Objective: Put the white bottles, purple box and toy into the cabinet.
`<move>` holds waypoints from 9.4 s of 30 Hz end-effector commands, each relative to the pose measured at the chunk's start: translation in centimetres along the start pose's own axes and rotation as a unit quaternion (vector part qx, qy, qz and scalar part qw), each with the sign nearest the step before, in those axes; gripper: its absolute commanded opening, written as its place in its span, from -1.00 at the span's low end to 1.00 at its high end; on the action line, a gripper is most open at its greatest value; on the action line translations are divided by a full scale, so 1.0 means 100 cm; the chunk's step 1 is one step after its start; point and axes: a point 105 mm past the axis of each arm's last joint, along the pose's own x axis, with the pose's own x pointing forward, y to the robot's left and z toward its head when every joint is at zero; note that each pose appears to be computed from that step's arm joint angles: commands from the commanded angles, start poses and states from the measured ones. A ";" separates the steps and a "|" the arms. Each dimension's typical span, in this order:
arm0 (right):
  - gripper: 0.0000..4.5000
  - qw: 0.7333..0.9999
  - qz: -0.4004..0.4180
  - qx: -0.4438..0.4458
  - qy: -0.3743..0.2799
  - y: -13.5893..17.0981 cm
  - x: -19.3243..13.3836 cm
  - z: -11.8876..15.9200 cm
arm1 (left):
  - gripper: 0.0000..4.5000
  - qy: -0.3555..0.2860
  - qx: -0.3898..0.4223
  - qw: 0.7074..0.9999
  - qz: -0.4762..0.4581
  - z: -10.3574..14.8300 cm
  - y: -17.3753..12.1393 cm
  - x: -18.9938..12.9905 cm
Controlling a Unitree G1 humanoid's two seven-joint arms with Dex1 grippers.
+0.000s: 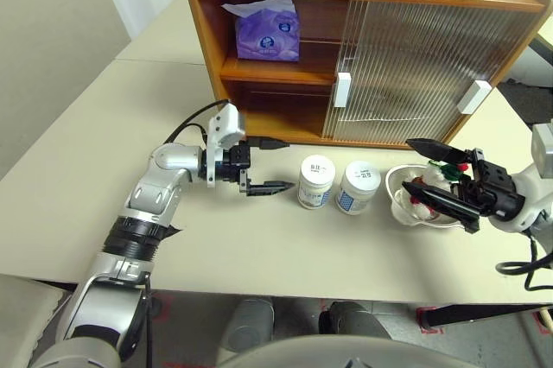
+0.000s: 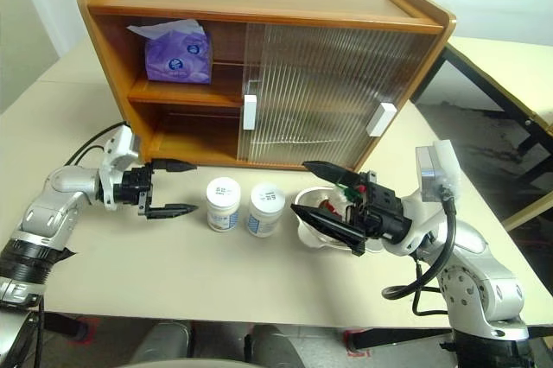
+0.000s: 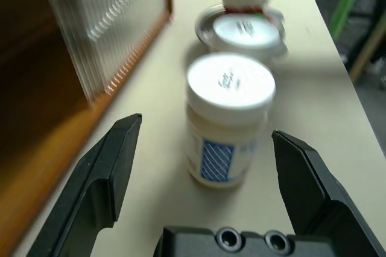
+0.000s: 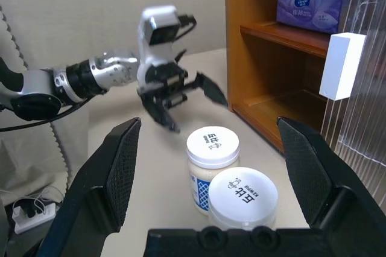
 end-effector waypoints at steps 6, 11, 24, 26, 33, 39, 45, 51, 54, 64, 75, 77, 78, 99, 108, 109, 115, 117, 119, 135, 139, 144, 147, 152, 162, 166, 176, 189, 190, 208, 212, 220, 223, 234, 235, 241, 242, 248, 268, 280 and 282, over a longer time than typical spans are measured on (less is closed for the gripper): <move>1.00 1.000 -0.006 -0.011 0.008 0.003 -0.003 0.006 | 0.99 0.041 -0.008 0.999 -0.025 -0.032 -0.009 0.013; 1.00 1.000 -0.010 -0.011 0.010 0.004 -0.004 0.007 | 0.99 0.050 -0.007 0.998 -0.042 -0.041 -0.012 0.027; 1.00 1.000 -0.015 -0.013 0.012 0.008 -0.004 0.008 | 0.99 0.068 -0.024 0.996 -0.058 -0.061 -0.020 0.052; 1.00 1.000 -0.015 -0.013 0.013 0.008 -0.004 0.008 | 0.99 0.066 -0.024 0.996 -0.059 -0.062 -0.020 0.054; 1.00 0.999 -0.005 -0.012 0.035 0.009 -0.009 0.004 | 0.69 0.029 -0.051 0.997 -0.054 -0.059 -0.025 0.065; 1.00 0.999 0.001 -0.012 0.033 0.009 -0.009 0.005 | 0.40 0.032 -0.056 0.996 -0.055 -0.062 -0.026 0.060; 1.00 0.998 0.014 -0.012 0.056 0.010 -0.010 0.000 | 0.40 0.038 -0.056 0.997 -0.048 -0.065 -0.024 0.053; 1.00 1.000 0.007 -0.012 0.021 0.007 -0.007 0.011 | 0.40 0.001 -0.068 0.997 0.023 -0.053 -0.004 0.042; 1.00 1.000 0.011 -0.006 0.002 0.009 -0.002 0.013 | 0.40 -0.024 -0.082 0.993 0.082 -0.044 0.016 0.030; 1.00 1.000 0.018 -0.003 0.006 0.008 0.002 0.007 | 0.40 -0.035 -0.075 0.971 0.224 -0.026 0.055 0.013; 1.00 1.000 0.018 -0.004 0.006 0.006 0.005 0.005 | 0.40 -0.003 -0.065 0.945 0.319 -0.027 0.083 0.029; 1.00 1.000 0.016 -0.006 0.005 0.006 0.004 0.005 | 0.40 0.007 -0.064 0.938 0.341 -0.028 0.090 0.028; 1.00 1.000 0.015 -0.006 0.005 0.006 0.004 0.006 | 0.40 0.011 -0.065 0.935 0.349 -0.029 0.092 0.028; 1.00 1.000 0.012 -0.012 0.006 0.005 0.004 0.006 | 0.40 0.054 -0.105 0.884 0.453 -0.046 0.117 0.035; 1.00 1.000 0.017 -0.013 0.006 0.004 0.005 0.006 | 0.40 0.060 -0.125 0.874 0.465 -0.046 0.121 0.048; 1.00 1.000 0.017 -0.013 0.006 0.004 0.005 0.006 | 0.40 0.062 -0.126 0.873 0.467 -0.048 0.121 0.049; 1.00 1.000 0.017 -0.013 0.007 0.005 0.004 0.006 | 0.40 0.067 -0.145 0.865 0.476 -0.055 0.120 0.049; 1.00 1.000 0.016 -0.012 0.007 0.006 0.004 0.006 | 0.40 0.066 -0.148 0.863 0.479 -0.055 0.121 0.049; 1.00 1.000 0.015 -0.012 0.007 0.006 0.004 0.006 | 0.40 0.066 -0.148 0.862 0.481 -0.055 0.122 0.050; 1.00 1.000 0.013 -0.011 0.009 0.005 0.003 0.005 | 0.72 0.075 -0.142 0.860 0.485 -0.055 0.124 0.054; 1.00 1.000 0.014 -0.011 0.009 0.004 0.005 0.004 | 1.00 0.076 -0.139 0.860 0.485 -0.057 0.123 0.053; 1.00 1.000 0.017 -0.011 0.007 0.003 0.006 0.003 | 1.00 0.071 -0.142 0.861 0.483 -0.057 0.119 0.054; 1.00 1.000 0.017 -0.012 0.006 0.003 0.006 0.003 | 1.00 0.067 -0.145 0.863 0.479 -0.058 0.116 0.053; 1.00 1.000 0.017 -0.012 0.006 0.003 0.006 0.003 | 1.00 0.063 -0.147 0.862 0.481 -0.058 0.107 0.042; 1.00 1.000 0.019 -0.013 0.006 0.002 0.006 0.003 | 1.00 0.097 -0.125 0.838 0.523 -0.055 0.096 0.019; 1.00 1.000 0.019 -0.014 0.006 0.000 0.006 0.003 | 1.00 0.089 -0.133 0.837 0.523 -0.050 0.090 0.018; 1.00 1.000 0.020 -0.016 0.007 -0.001 0.005 0.003 | 0.45 0.079 -0.135 0.830 0.536 -0.045 0.092 0.001; 1.00 1.000 0.018 -0.020 0.011 -0.001 0.005 0.003 | -0.98 0.081 -0.129 0.816 0.558 -0.045 0.104 0.005; 1.00 1.000 0.018 -0.021 0.011 -0.001 0.005 0.003 | -0.98 0.084 -0.129 0.817 0.556 -0.045 0.105 0.008; 1.00 1.000 0.007 -0.026 0.014 -0.001 0.003 0.004 | -0.98 0.093 -0.135 0.800 0.577 -0.053 0.118 0.007; 1.00 1.000 0.006 -0.025 0.014 -0.001 0.003 0.004 | -0.98 0.095 -0.138 0.800 0.576 -0.056 0.120 0.007; 1.00 1.000 0.005 -0.025 0.012 0.001 0.003 0.004 | -0.98 0.082 -0.147 0.815 0.555 -0.053 0.120 0.021; 1.00 1.000 0.004 -0.024 0.011 0.002 0.003 0.004 | -0.98 0.077 -0.151 0.820 0.547 -0.051 0.121 0.026; 1.00 1.000 -0.001 -0.025 0.010 0.003 0.003 0.004 | -0.98 0.074 -0.158 0.838 0.517 -0.048 0.122 0.042; 1.00 1.000 -0.001 -0.025 0.010 0.003 0.003 0.004 | -0.98 0.073 -0.159 0.840 0.514 -0.047 0.121 0.044; 1.00 1.000 -0.001 -0.025 0.011 0.003 0.002 0.004 | -0.98 0.069 -0.158 0.849 0.500 -0.045 0.120 0.053; 1.00 1.000 -0.002 -0.025 0.011 0.004 0.002 0.004 | -0.98 0.069 -0.158 0.851 0.497 -0.044 0.120 0.054; 1.00 1.000 -0.004 -0.025 0.011 0.005 0.001 0.004 | -0.98 0.069 -0.158 0.858 0.483 -0.044 0.117 0.062; 1.00 1.000 -0.009 -0.024 0.014 0.008 -0.001 0.004 | -0.98 0.058 -0.166 0.881 0.439 -0.040 0.113 0.083; 1.00 1.000 -0.010 -0.025 0.015 0.007 0.000 0.004 | -0.98 0.057 -0.166 0.887 0.427 -0.041 0.111 0.080; 1.00 1.000 -0.010 -0.024 0.015 0.007 -0.001 0.004 | -0.98 0.057 -0.167 0.888 0.425 -0.043 0.109 0.075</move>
